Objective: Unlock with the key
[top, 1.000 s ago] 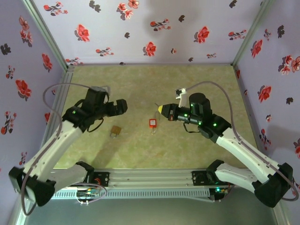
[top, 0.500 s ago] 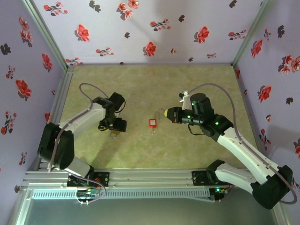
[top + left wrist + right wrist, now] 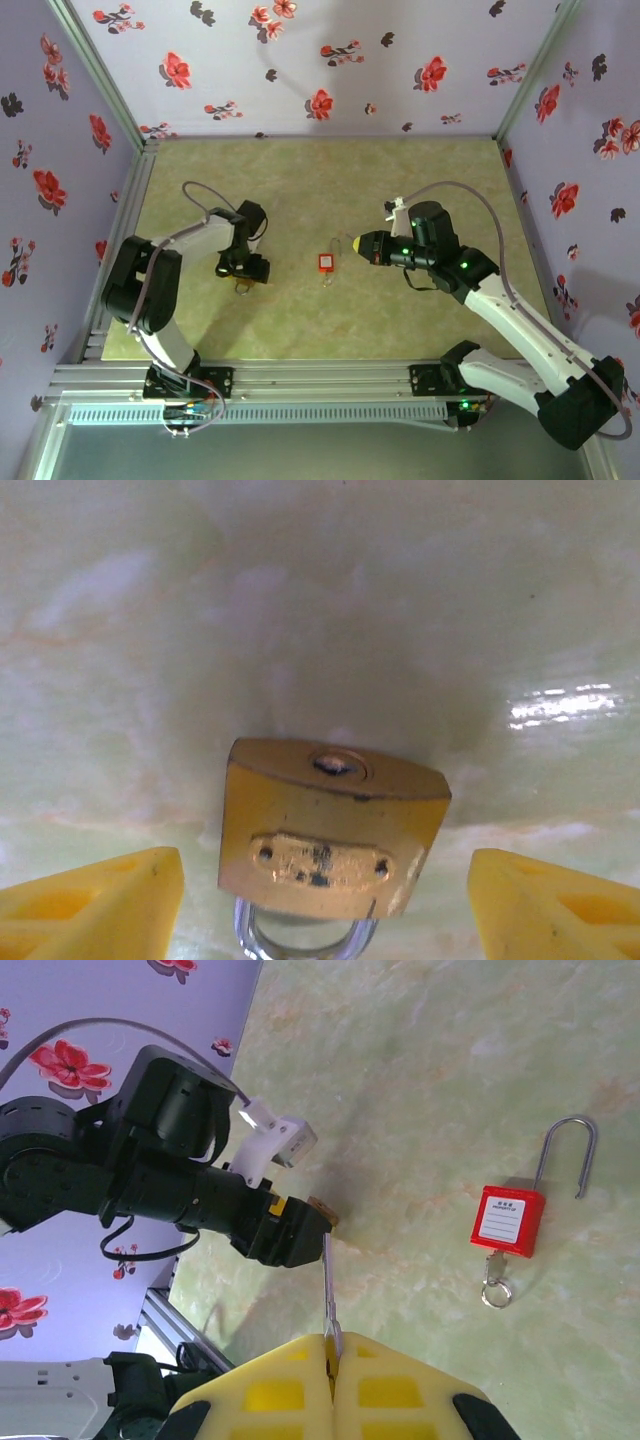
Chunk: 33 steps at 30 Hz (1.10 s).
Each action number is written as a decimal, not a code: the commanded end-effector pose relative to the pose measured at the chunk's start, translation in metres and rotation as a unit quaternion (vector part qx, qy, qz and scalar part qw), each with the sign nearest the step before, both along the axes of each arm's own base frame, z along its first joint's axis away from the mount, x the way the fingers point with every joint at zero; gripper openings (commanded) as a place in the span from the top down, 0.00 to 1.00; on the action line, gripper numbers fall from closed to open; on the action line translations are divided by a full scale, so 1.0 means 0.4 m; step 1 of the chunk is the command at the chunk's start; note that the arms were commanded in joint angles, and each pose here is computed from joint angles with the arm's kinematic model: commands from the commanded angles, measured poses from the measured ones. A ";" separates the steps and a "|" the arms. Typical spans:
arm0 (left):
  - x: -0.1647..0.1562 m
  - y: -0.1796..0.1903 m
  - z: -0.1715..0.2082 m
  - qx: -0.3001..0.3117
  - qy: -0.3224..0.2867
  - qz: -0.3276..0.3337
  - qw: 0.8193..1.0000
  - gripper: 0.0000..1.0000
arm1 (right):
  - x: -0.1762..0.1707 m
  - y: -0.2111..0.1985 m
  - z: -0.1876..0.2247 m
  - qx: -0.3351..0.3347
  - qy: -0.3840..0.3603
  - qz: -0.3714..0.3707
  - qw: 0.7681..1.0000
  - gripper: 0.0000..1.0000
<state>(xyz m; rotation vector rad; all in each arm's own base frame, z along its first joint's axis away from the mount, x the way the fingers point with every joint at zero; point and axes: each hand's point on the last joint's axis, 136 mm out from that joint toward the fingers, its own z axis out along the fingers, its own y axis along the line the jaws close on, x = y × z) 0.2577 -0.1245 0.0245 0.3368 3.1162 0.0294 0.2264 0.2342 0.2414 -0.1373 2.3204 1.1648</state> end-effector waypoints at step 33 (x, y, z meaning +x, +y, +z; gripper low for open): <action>0.055 -0.281 0.301 -0.206 -0.276 -0.315 0.884 0.72 | 0.015 -0.020 -0.014 0.006 0.015 0.022 1.000 1.00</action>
